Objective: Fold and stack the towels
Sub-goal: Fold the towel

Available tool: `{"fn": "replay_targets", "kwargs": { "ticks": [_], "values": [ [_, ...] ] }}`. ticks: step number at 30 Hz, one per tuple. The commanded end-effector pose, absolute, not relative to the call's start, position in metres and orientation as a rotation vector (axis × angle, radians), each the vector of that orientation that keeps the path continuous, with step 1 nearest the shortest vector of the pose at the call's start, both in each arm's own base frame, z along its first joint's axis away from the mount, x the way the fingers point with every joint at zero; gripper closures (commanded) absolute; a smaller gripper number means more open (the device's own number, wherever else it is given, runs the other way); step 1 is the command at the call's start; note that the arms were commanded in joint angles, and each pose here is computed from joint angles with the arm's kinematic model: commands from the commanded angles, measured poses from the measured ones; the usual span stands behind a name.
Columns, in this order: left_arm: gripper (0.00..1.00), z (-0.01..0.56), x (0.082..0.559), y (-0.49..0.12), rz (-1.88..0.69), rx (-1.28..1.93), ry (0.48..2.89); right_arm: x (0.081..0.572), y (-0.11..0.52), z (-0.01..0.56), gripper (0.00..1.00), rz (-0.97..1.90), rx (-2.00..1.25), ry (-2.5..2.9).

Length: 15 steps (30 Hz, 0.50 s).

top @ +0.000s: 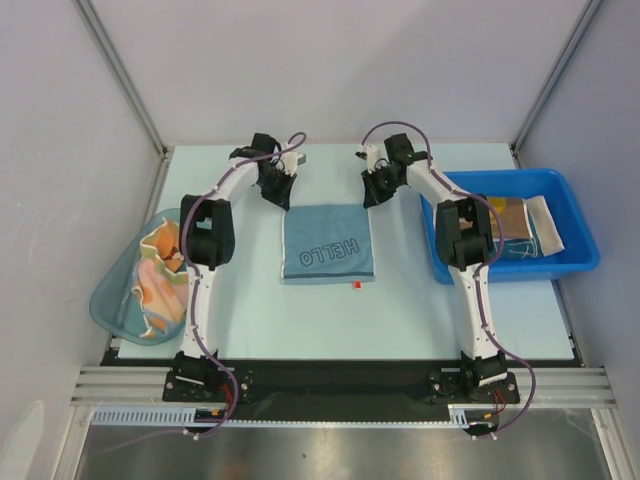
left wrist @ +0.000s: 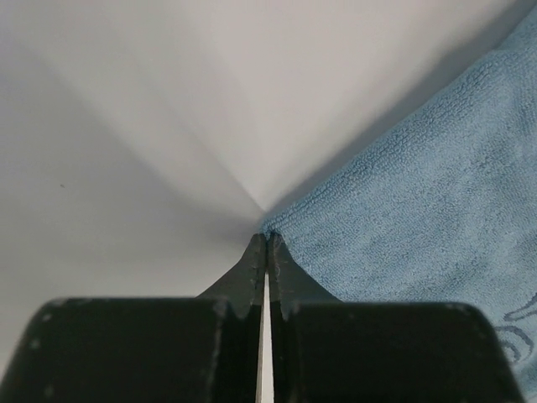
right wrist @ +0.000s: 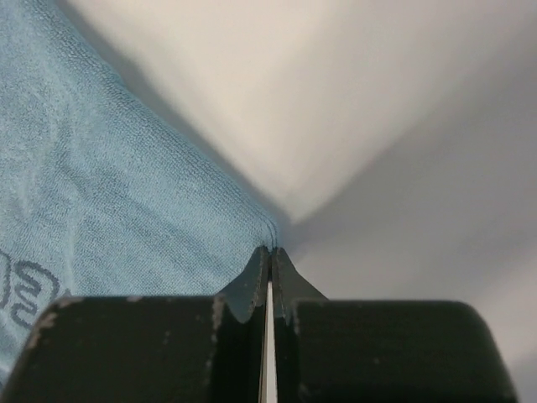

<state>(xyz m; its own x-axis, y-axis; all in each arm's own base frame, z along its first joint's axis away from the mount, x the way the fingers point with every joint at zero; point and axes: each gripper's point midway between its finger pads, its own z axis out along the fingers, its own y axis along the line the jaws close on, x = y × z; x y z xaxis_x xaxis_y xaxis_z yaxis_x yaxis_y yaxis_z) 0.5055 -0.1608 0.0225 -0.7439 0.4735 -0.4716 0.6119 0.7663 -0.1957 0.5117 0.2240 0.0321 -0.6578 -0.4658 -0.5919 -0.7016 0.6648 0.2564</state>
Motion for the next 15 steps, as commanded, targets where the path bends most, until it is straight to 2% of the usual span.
{"fn": "replay_targets", "kwargs": {
  "ticks": [1,8,9,15],
  "values": [
    [1.0,0.066,0.54,-0.156,-0.411,0.756,2.406,0.532,0.23,0.065,1.0,0.62,-0.881,2.244],
    [1.0,0.073,0.545,-0.137,-0.284,0.703,2.432,0.544,0.229,0.075,1.0,0.578,-0.841,2.229],
    [1.0,0.095,0.554,-0.135,-0.251,0.679,2.357,0.545,0.226,0.086,1.0,0.564,-0.829,2.199],
    [1.0,0.109,0.553,-0.128,-0.251,0.667,2.305,0.554,0.218,0.09,1.0,0.519,-0.8,2.161]
  ]
}}
